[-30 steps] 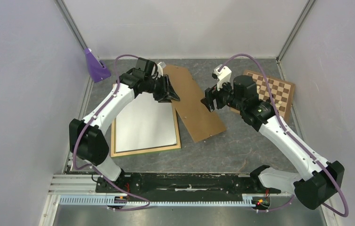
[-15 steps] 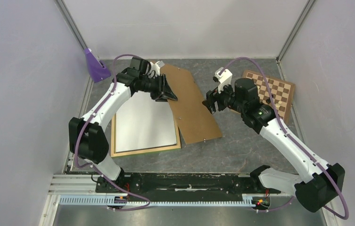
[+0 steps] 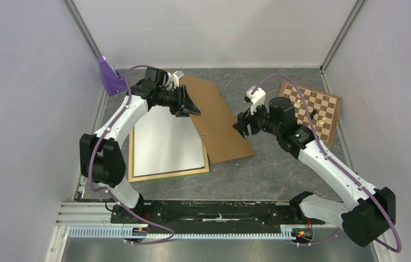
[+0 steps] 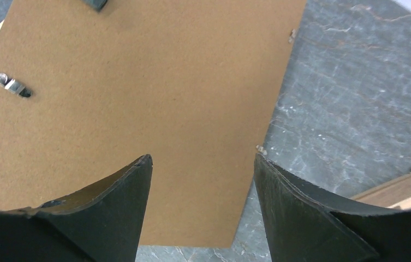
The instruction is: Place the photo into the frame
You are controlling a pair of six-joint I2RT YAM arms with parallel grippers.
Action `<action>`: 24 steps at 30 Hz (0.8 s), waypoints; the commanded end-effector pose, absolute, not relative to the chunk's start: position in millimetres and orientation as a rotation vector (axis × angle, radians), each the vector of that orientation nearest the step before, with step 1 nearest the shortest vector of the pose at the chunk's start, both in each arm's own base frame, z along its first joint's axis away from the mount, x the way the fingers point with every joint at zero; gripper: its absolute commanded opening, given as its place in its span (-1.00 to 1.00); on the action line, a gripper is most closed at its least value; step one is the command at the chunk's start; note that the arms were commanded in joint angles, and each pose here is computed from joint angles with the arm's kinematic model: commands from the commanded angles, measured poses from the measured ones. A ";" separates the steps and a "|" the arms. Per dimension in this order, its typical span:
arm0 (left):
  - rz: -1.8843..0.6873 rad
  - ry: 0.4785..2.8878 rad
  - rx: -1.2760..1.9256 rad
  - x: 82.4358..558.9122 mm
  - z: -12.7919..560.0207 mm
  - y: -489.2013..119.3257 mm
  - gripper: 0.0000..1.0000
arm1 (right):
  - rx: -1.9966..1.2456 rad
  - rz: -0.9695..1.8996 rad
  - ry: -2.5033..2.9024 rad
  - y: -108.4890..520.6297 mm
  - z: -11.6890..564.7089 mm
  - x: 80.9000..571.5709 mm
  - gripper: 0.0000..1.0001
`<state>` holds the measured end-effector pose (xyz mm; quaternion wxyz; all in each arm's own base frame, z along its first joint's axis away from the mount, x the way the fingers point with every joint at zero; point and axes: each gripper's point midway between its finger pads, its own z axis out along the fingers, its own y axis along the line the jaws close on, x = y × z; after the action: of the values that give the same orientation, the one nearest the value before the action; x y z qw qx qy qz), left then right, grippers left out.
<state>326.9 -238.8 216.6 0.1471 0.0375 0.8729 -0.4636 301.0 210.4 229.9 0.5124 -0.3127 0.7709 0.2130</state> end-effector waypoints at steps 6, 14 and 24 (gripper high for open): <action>-1.409 2.509 0.032 346.1 202.6 -243.5 -0.95 | -0.847 0.687 1.741 246.1 199.4 301.6 0.41; -1.433 2.568 -0.157 357.6 177.5 -234.5 -0.60 | -0.917 0.724 1.729 278.4 181.9 298.6 0.38; -1.521 2.611 -0.280 363.6 160.5 -238.6 -0.21 | -0.945 0.743 1.725 292.7 181.5 292.9 0.36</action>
<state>360.2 -232.3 151.1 0.0780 -0.0661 0.8766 -0.4702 287.2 281.0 160.8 0.4721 -0.3874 0.7334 0.2986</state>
